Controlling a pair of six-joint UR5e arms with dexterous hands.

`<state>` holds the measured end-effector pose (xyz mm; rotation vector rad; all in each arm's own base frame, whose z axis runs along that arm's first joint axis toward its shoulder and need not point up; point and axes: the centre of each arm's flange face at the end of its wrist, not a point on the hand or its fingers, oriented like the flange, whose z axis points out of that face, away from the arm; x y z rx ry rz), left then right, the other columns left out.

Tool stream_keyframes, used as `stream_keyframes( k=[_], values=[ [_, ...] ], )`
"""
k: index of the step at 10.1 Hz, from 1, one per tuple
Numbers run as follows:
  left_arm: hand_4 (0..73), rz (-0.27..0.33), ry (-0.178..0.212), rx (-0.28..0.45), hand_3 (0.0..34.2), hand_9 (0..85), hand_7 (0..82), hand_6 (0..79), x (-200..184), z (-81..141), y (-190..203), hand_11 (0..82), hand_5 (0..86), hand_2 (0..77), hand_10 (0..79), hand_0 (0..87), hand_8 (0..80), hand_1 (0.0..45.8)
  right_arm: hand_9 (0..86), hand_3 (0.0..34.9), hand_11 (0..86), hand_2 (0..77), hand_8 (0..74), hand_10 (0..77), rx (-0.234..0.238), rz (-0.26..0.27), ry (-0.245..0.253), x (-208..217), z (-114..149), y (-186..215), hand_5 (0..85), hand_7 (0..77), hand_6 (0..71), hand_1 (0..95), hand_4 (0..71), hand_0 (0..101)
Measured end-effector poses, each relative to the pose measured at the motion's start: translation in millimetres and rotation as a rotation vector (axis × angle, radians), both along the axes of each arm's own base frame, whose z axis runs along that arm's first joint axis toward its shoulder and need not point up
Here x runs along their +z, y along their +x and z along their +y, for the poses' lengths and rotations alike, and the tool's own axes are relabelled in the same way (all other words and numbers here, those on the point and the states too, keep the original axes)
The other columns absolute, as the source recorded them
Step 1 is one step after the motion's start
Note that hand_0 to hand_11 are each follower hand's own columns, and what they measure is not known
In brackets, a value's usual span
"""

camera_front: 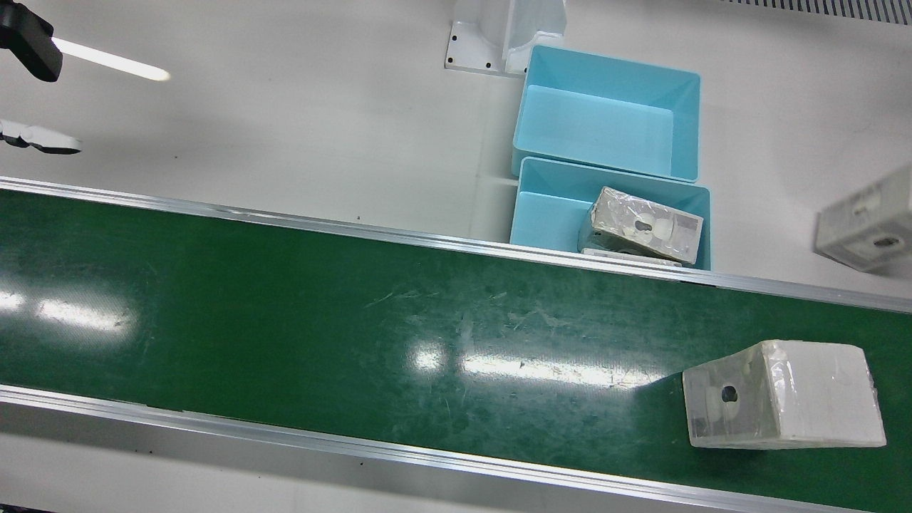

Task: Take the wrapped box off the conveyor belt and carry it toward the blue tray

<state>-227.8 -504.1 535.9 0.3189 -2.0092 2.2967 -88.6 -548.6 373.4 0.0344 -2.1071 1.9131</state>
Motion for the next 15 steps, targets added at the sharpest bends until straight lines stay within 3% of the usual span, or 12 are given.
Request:
stream_keyframes(
  k=[15],
  values=[
    [0.0,0.000,0.000,0.000,0.0,0.0,0.0,0.0,0.0,0.0,0.0,0.0,1.1,1.1,0.5,0.0,0.0,0.0,1.6,11.8,4.9,13.1,2.7,1.6,0.003,-0.012,0.019,-7.1,3.4,2.8,6.0,0.5,0.0,12.5,1.6,46]
  ],
)
